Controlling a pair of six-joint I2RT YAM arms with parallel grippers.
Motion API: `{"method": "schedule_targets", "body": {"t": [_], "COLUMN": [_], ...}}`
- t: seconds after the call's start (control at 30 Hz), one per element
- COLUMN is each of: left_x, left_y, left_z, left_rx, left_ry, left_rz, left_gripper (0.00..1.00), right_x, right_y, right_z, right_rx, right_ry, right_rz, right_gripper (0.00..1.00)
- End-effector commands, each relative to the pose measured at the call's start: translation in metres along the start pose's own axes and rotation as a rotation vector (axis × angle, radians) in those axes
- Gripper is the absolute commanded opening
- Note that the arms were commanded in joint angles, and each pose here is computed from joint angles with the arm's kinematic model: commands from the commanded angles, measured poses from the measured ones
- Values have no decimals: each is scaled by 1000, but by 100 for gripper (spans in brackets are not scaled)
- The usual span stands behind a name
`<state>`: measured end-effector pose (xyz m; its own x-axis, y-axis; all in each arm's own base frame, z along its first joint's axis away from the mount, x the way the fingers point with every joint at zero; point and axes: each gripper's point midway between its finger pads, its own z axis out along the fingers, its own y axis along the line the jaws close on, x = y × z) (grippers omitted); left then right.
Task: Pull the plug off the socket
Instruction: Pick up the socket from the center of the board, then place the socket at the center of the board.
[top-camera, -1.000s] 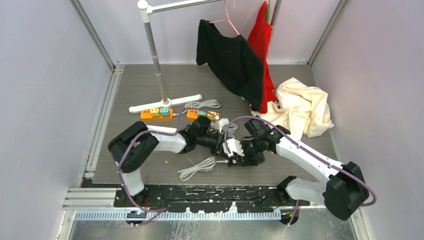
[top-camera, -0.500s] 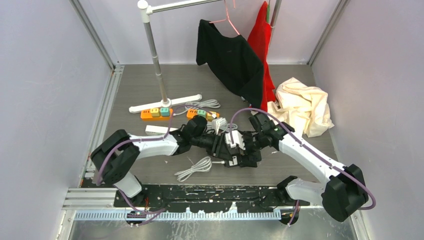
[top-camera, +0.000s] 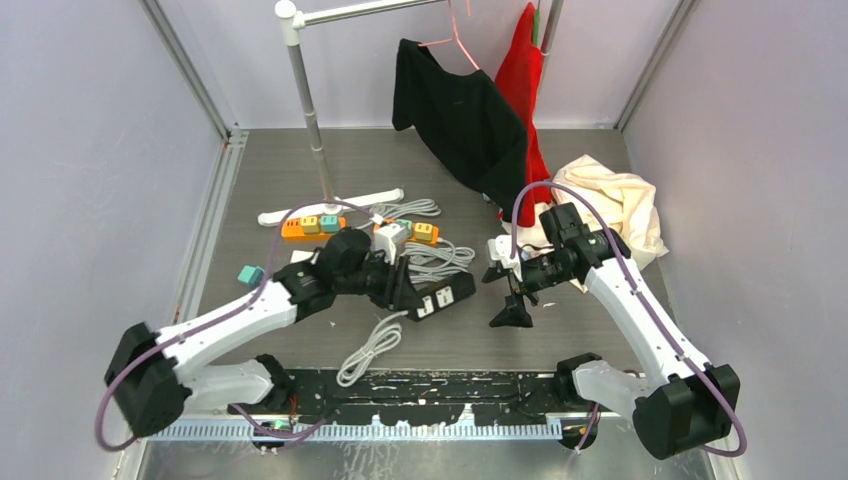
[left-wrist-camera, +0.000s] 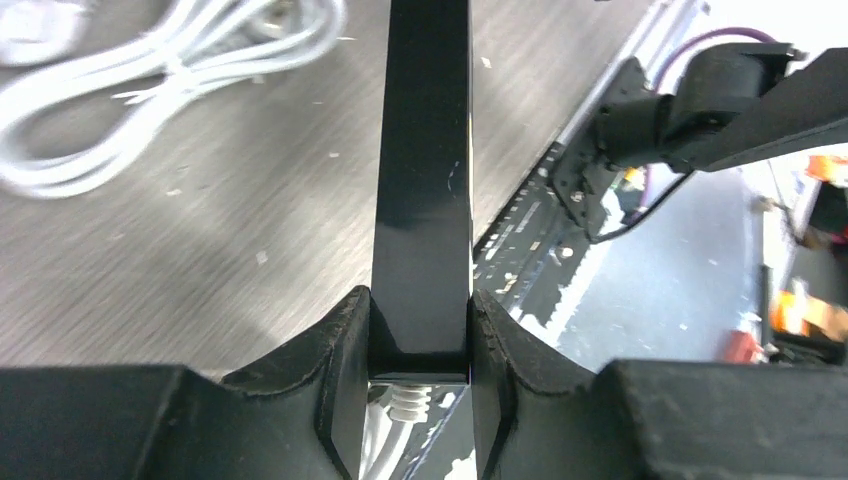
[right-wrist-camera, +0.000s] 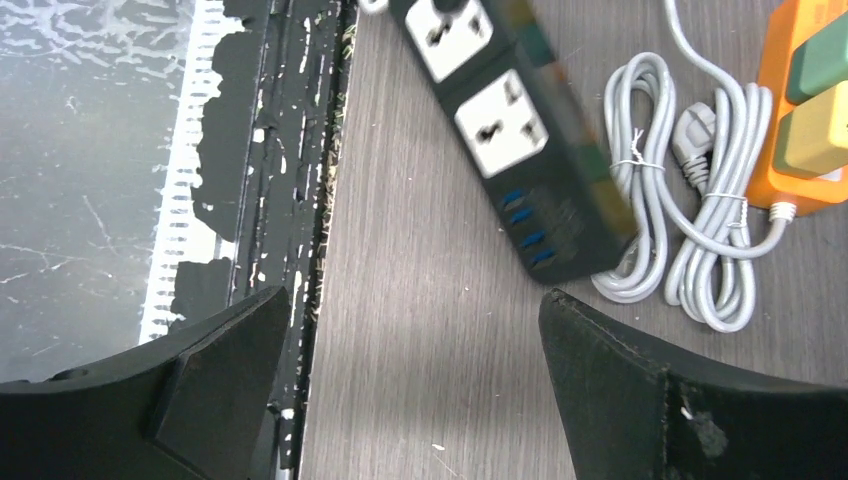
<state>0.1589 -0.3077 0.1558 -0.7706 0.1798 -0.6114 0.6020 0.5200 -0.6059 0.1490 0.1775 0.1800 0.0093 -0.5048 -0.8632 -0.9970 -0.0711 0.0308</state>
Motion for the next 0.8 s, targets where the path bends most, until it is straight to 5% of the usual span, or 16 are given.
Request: {"method": "schedule_targets", "body": {"t": [0.0,0.33,0.77], "left_x": [-30,-62,-109], "left_y": [12,74,145], "left_z": [-53,-167,-252], "left_rx": [-207,-730,-1154], "left_ry": [-137,-435,-607], "left_rz": [98,75,39], "left_gripper": [0,0,0], "right_x": [-15,-9,-7], "right_y": [6,-1,-5], "right_z": [-5,-4,-6], "right_rx": [-18,8,33], "right_ry": [-49,-23,-21], "right_rz": [-24,-6,1], "right_gripper": [100,100,100]}}
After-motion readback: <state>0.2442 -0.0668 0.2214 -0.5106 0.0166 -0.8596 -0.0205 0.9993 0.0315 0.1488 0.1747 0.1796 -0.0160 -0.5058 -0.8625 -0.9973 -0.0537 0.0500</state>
